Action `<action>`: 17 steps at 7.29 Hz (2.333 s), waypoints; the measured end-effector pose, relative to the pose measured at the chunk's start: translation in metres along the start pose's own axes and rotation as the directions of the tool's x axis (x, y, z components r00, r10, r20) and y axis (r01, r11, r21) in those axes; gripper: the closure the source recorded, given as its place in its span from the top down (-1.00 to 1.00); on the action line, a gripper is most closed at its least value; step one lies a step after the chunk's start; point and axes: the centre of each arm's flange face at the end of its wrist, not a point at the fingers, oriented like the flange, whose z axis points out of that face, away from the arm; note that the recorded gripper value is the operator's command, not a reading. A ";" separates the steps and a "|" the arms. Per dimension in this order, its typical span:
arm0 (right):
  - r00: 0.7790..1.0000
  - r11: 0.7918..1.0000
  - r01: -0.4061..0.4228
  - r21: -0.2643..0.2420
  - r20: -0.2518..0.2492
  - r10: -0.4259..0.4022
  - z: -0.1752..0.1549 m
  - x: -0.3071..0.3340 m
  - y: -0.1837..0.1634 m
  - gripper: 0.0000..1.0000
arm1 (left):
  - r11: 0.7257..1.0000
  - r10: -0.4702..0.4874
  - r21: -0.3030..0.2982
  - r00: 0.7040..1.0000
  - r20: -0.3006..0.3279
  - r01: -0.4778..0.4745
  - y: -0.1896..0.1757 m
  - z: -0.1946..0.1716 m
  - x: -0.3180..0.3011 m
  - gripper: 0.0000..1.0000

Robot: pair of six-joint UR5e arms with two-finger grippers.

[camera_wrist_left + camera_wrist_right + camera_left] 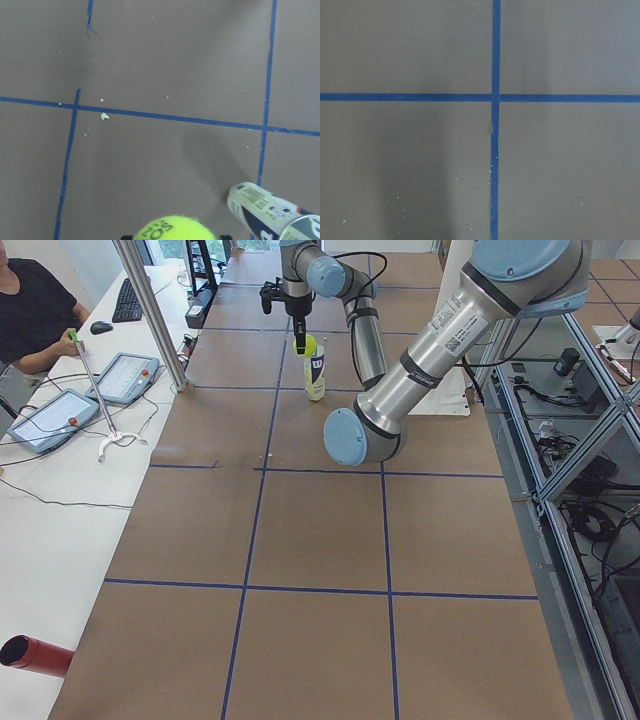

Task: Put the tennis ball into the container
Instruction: 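Lift the tennis ball with the left gripper away from the table, then carry the ball with the left gripper over the clear tube's opening, then open the left gripper to drop the ball into the tube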

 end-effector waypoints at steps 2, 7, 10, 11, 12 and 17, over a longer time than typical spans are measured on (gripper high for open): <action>1.000 1.000 0.000 0.000 0.000 0.000 0.000 0.000 0.000 1.00 | 0.999 -0.033 -0.041 0.999 -0.017 0.032 0.013 0.027 0.052 -1.00; 1.000 1.000 0.000 0.000 0.000 0.000 0.000 0.000 0.000 1.00 | 0.997 -0.023 -0.070 1.000 -0.021 0.021 0.014 0.057 0.092 -1.00; 1.000 1.000 0.000 0.000 0.000 0.000 0.000 0.000 0.000 1.00 | 0.997 -0.023 -0.070 0.999 -0.035 0.021 0.016 0.057 0.099 -1.00; 1.000 1.000 0.000 0.000 0.000 0.000 0.000 0.000 0.000 1.00 | 0.997 -0.022 -0.070 0.999 -0.038 0.020 0.015 0.057 0.103 -1.00; 1.000 1.000 0.000 0.000 0.000 0.000 0.000 0.000 0.000 1.00 | 0.997 -0.022 -0.069 0.999 -0.039 0.019 0.012 0.059 0.107 -1.00; 1.000 1.000 0.000 0.000 0.000 0.000 0.000 0.000 0.000 1.00 | 0.998 -0.017 -0.068 0.999 -0.034 0.014 0.001 0.080 0.100 0.99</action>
